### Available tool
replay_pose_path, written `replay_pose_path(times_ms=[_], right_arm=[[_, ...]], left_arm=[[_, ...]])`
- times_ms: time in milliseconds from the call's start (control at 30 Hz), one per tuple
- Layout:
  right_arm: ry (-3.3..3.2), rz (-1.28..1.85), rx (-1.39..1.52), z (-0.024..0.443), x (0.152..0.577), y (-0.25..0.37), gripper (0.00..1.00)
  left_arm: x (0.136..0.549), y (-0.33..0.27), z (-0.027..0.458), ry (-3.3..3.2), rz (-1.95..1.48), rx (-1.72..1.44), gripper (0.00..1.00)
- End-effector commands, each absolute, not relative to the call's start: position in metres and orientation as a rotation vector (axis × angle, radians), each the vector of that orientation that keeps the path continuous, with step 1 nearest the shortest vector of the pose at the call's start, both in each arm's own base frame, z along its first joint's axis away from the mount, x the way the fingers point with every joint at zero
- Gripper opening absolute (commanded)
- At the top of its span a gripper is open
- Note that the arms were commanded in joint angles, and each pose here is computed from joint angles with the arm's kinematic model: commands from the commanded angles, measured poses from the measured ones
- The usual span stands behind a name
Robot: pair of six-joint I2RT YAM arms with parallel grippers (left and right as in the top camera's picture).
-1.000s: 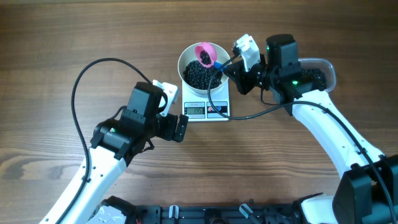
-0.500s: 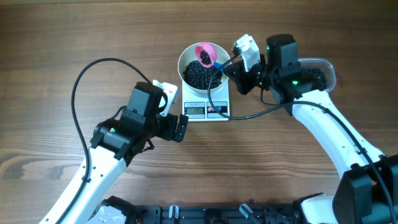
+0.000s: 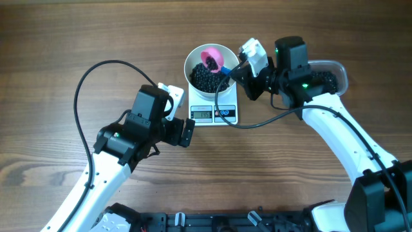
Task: Scoop item into bowl and weigh 150g on scale
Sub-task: 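Tip the pink scoop over the white bowl to pour beans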
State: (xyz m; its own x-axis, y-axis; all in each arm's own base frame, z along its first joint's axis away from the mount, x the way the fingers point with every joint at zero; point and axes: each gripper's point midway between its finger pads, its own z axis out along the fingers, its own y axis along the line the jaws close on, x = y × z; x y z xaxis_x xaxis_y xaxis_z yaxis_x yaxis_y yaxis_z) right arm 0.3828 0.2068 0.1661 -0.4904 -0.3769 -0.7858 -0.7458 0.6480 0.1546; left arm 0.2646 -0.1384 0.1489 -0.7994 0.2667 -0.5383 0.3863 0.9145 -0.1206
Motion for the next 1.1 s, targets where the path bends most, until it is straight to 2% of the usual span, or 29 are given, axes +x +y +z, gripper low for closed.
replay_pose_path(times_ms=[0, 533, 733, 933, 1067], right_arm=[[2.114, 0.645, -0.889, 0.164, 0.382, 0.212, 0.04], [2.217, 0.706, -0.642, 0.165, 0.390, 0.208, 0.04], [2.125, 0.643, -0.858, 0.164, 0.384, 0.210, 0.04], [2.184, 0.678, -0.643, 0.170, 0.396, 0.207, 0.04], [2.087, 0.729, -0.835, 0.175, 0.384, 0.220, 0.04]], left_arm=[[0.265, -0.136, 0.146, 2.548, -0.290, 0.477, 1.00], [0.265, -0.136, 0.146, 2.548, -0.290, 0.476, 1.00], [0.265, -0.136, 0.146, 2.547, -0.290, 0.477, 1.00], [0.265, -0.136, 0.146, 2.547, -0.290, 0.476, 1.00], [0.265, -0.136, 0.146, 2.547, -0.290, 0.477, 1.00]])
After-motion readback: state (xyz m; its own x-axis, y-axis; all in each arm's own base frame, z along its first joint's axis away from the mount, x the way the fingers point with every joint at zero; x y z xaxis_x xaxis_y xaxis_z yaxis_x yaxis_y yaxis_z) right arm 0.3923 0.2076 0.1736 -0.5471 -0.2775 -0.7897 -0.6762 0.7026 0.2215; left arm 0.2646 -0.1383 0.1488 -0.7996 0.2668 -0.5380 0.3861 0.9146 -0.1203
